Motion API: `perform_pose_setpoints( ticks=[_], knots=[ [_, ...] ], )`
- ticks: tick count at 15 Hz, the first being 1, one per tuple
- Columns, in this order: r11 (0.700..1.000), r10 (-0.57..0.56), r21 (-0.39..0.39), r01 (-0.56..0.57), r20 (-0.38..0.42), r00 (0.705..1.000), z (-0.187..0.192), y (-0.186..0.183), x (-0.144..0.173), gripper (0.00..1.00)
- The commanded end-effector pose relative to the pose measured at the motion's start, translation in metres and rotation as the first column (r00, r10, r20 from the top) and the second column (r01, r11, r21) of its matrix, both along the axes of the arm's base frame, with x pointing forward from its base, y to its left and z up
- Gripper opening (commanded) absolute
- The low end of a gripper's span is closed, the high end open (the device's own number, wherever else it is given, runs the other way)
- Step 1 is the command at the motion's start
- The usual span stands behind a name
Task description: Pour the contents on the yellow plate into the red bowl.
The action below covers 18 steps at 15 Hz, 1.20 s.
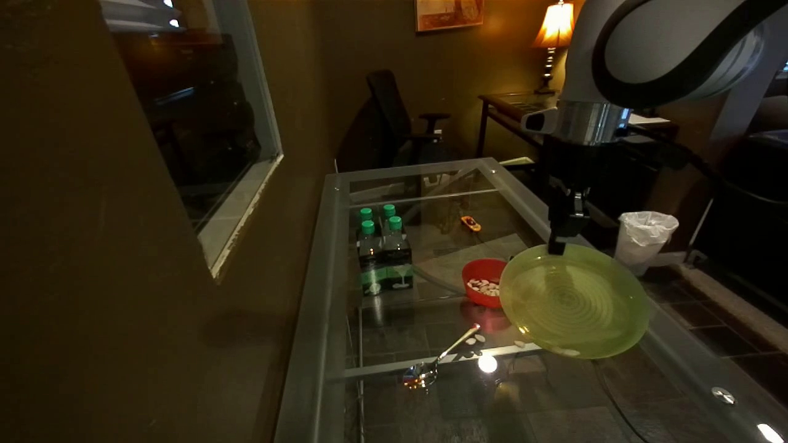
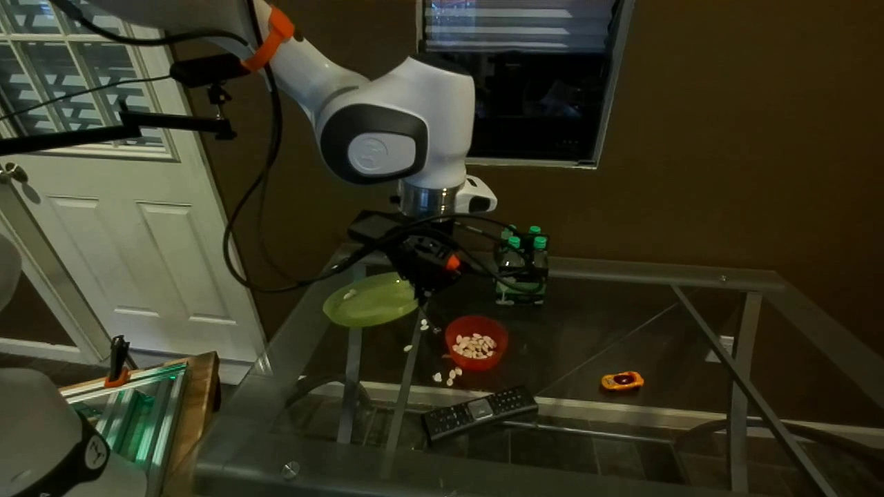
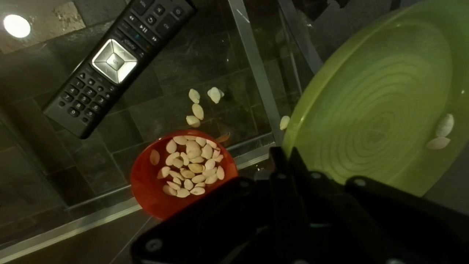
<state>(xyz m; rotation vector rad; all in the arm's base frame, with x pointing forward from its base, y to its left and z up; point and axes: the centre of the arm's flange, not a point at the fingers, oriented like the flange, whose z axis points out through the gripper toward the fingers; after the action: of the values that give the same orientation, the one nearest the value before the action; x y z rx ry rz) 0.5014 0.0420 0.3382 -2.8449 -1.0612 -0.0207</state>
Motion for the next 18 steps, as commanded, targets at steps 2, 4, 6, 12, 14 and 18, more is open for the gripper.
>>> perform_pose_setpoints(
  ticks=[2, 4, 6, 12, 14, 18],
  knots=[
    [1.0, -0.006, 0.0, 0.006, 0.002, 1.0, 0.001, -0.003, 0.001, 0.01],
    [1.0, 0.027, -0.006, -0.027, -0.024, 0.999, -0.008, -0.001, 0.0, 0.01],
    [0.998, 0.052, -0.017, -0.053, -0.05, 0.997, -0.024, 0.005, 0.001, 0.01],
    [0.981, 0.193, 0.025, -0.192, -0.106, 0.975, -0.078, 0.039, 0.0, 0.01],
    [0.969, 0.245, 0.04, -0.243, -0.089, 0.965, -0.089, 0.052, 0.002, 0.01],
    [0.942, 0.336, 0.042, -0.333, -0.073, 0.939, -0.11, 0.072, 0.006, 0.01]
  ],
)
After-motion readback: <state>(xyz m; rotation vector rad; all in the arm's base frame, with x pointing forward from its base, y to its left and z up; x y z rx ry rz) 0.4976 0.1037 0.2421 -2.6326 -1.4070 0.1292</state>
